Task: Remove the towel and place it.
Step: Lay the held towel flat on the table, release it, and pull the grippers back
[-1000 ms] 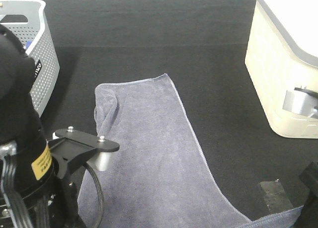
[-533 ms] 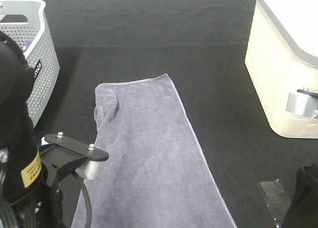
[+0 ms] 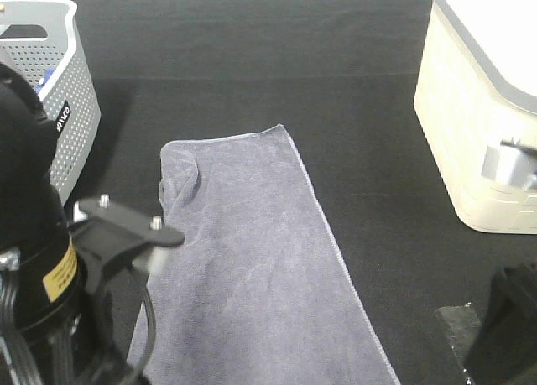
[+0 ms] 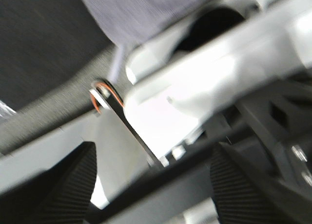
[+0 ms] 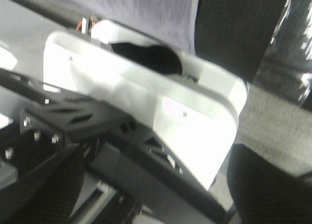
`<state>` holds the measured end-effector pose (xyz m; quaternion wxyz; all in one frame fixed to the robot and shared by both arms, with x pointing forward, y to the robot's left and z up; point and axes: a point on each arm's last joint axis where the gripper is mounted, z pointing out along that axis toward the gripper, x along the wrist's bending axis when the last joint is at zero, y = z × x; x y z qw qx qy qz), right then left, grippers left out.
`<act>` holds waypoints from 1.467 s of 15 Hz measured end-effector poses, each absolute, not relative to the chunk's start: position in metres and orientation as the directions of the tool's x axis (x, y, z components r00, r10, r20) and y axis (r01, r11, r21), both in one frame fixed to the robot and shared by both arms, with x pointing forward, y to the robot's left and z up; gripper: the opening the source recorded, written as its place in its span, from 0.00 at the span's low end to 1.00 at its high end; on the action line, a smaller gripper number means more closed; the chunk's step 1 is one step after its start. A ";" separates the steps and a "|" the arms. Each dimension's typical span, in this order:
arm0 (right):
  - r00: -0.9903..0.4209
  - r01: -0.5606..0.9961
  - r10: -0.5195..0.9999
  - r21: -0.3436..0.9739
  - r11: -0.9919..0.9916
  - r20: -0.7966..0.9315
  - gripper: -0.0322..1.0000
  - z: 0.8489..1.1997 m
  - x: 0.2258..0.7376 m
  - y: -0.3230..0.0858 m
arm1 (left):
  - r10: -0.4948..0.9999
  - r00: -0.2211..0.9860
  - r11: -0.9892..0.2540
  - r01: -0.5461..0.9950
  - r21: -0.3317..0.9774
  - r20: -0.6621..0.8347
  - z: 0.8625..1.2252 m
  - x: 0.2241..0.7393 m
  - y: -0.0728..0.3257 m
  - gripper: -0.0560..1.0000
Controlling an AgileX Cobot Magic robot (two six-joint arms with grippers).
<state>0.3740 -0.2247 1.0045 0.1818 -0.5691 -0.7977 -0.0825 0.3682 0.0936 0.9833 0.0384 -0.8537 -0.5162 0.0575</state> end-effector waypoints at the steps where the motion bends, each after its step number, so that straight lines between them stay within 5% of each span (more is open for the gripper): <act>1: -0.295 0.943 0.877 -0.033 0.331 0.379 0.75 1.009 0.380 -0.223 | 0.892 0.451 -0.452 0.889 -0.072 -0.030 0.983 0.375 0.095 0.65; 7: -0.351 0.925 0.873 0.271 0.267 0.339 0.49 1.054 0.425 -0.213 | 0.973 0.199 -0.157 0.941 0.301 -0.115 0.988 0.457 0.125 0.66; 10: -0.353 0.923 0.871 0.279 0.264 0.342 0.45 1.062 0.454 -0.204 | 0.976 0.109 -0.015 0.898 0.440 -0.191 0.989 0.495 0.148 0.63; 22: -0.335 0.935 0.876 0.238 0.264 0.346 0.44 1.051 0.498 -0.192 | 0.992 0.016 0.032 0.924 0.382 -0.122 0.913 0.614 0.159 0.60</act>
